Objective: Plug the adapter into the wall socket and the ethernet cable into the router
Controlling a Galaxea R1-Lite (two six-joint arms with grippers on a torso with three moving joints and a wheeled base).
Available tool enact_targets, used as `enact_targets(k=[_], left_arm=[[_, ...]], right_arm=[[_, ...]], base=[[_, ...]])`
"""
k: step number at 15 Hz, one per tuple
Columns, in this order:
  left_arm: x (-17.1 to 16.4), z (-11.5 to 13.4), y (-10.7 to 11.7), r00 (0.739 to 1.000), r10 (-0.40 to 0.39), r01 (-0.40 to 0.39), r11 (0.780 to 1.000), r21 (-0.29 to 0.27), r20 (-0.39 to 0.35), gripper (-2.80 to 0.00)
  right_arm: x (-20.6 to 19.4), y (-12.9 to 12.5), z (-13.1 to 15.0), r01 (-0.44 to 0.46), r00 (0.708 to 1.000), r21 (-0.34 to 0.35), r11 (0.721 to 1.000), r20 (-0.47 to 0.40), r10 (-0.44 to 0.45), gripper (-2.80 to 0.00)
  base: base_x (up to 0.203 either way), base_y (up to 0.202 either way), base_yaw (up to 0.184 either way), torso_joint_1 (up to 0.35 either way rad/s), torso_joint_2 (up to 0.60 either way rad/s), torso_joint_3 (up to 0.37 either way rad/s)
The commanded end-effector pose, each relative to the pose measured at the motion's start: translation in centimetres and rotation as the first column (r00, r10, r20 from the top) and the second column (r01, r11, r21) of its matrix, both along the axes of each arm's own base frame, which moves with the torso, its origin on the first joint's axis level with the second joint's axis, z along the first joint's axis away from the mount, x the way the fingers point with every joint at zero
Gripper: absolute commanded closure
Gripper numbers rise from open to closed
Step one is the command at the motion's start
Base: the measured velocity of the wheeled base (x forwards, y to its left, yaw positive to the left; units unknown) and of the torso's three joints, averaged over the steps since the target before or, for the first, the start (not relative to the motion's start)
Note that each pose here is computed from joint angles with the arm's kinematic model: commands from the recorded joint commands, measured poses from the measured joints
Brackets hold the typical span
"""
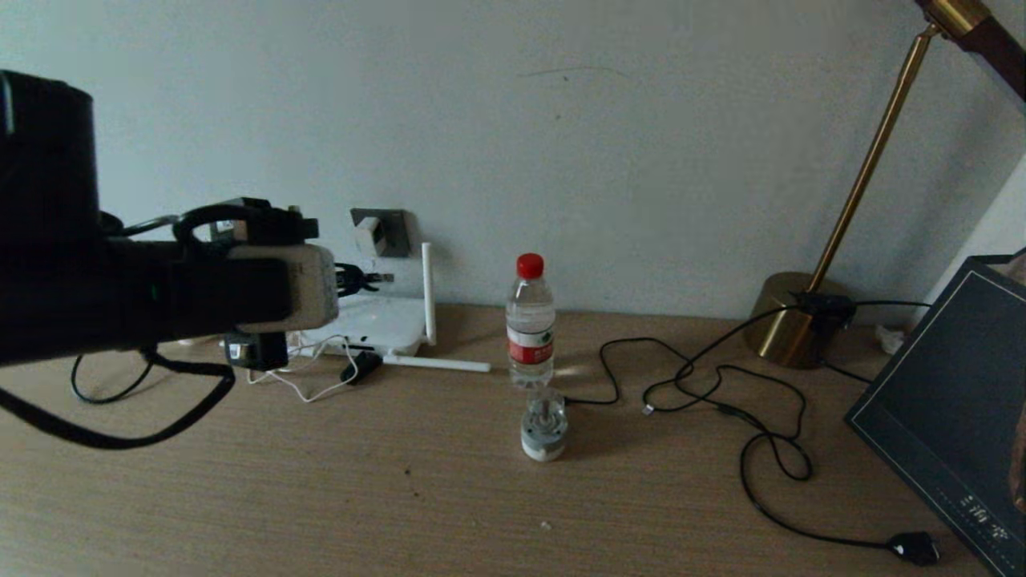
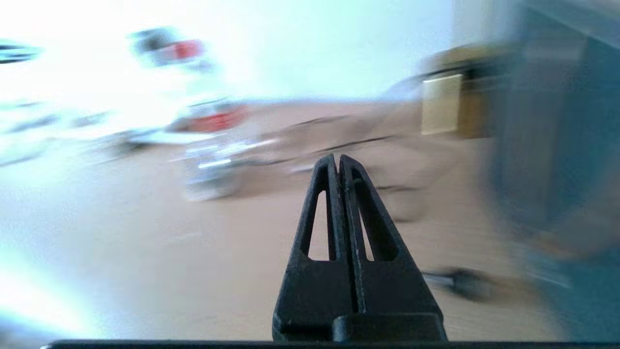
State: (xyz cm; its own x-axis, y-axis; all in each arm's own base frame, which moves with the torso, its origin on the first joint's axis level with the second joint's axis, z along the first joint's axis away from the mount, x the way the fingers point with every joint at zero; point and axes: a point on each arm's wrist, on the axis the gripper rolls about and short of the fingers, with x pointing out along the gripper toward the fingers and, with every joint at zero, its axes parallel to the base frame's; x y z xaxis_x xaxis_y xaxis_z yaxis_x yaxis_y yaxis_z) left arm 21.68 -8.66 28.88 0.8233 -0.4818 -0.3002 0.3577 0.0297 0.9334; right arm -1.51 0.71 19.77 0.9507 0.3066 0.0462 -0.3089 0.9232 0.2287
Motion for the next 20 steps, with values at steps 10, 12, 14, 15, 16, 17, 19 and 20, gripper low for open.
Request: enact_targets(k=[10,12,14,15,16,17,19,20], left_arm=[[0.4,1.2,-5.3,0.983,-0.182,0.182,0.983,-0.024,0.021,0.0],[1.0,1.1,-6.0,0.981,-0.193,0.194,0.981,-0.026,0.023,0.0],[1.6,1.0,-6.5,0.981,-0.194,0.194,0.98,-0.042,0.02,0.0],[1.6,0.9,-6.6,0.98,-0.199,0.199,0.978,-0.063,0.006,0.0],[1.4,1.0,-6.7,0.977,-0.211,0.211,0.975,-0.066,0.006,0.0],[1.4,0.9,-6.8,0.977,-0.214,0.214,0.975,-0.066,0.004,0.0],[1.3,0.7,-7.2,0.973,-0.23,0.23,0.971,-0.063,-0.002,0.0],[1.4,0.6,-7.5,0.972,-0.236,0.235,0.97,-0.061,-0.006,0.0]], right_arm=[[17.7,5.0,4.6,-0.558,0.779,0.144,0.817,-0.247,0.576,0.0],[21.2,6.6,4.1,-0.573,0.753,0.16,0.804,-0.283,0.594,0.0],[24.9,8.6,3.4,-0.593,0.734,0.17,0.787,-0.29,0.615,0.0],[26.8,9.9,3.4,-0.607,0.722,0.187,0.772,-0.275,0.635,0.0],[27.8,11.6,4.2,-0.636,0.702,0.217,0.741,-0.238,0.672,0.0],[28.0,13.3,4.8,-0.667,0.674,0.243,0.704,-0.206,0.709,0.0],[28.3,15.3,5.2,-0.703,0.638,0.255,0.663,-0.185,0.747,0.0],[28.2,15.7,5.2,-0.711,0.63,0.255,0.655,-0.182,0.755,0.0]], base=[[0.0,0.0,0.0,0.0,0.0,0.0],[0.0,0.0,0.0,0.0,0.0,0.0],[0.0,0.0,0.0,0.0,0.0,0.0],[0.0,0.0,0.0,0.0,0.0,0.0],[0.0,0.0,0.0,0.0,0.0,0.0],[0.0,0.0,0.0,0.0,0.0,0.0],[0.0,0.0,0.0,0.0,0.0,0.0],[0.0,0.0,0.0,0.0,0.0,0.0]])
